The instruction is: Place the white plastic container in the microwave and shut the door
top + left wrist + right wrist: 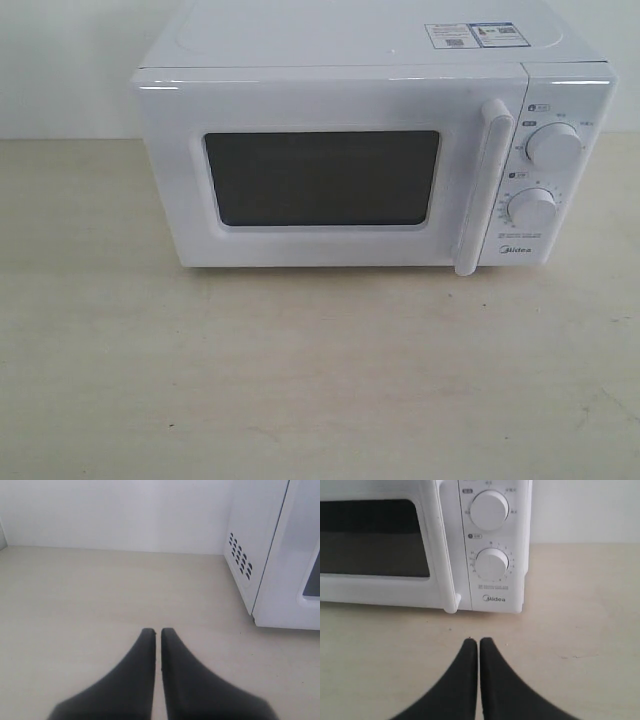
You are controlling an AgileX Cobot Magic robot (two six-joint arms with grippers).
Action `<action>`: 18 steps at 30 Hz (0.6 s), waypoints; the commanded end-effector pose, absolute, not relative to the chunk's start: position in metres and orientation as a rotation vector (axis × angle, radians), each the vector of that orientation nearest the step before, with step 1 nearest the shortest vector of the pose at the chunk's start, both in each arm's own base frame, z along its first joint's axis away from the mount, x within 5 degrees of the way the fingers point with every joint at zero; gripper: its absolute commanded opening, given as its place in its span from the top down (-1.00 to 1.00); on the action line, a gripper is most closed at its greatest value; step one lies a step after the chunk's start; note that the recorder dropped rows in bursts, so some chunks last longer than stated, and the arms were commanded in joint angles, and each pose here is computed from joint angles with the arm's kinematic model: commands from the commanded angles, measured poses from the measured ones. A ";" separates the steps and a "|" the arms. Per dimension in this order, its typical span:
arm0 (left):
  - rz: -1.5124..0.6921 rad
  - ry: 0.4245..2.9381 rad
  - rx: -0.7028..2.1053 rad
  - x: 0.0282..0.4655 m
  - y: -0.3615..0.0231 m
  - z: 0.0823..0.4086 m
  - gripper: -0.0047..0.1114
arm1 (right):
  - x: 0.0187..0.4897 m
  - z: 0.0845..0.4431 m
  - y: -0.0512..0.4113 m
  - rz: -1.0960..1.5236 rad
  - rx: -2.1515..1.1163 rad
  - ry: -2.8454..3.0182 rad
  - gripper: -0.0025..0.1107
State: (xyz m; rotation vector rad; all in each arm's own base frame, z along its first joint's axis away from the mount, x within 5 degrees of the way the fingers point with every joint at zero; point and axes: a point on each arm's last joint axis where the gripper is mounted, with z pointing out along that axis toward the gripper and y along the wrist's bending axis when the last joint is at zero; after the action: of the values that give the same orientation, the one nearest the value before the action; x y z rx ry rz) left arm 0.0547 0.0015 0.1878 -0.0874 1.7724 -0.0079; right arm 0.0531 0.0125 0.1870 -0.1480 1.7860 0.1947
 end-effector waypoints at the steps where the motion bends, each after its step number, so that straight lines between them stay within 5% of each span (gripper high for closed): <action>1: -0.009 1.772 -0.096 0.055 0.002 0.187 0.84 | 0.052 0.184 0.013 0.211 -0.135 1.811 0.96; 18: -0.009 1.772 -0.096 0.055 0.002 0.187 0.84 | 0.053 0.183 0.008 0.242 0.071 1.829 0.96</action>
State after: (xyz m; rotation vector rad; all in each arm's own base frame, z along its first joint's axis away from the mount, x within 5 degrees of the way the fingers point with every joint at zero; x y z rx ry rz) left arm 0.0547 0.0015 0.1878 -0.0874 1.7724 -0.0079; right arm 0.0531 0.0087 0.1819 0.0640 1.8372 0.2443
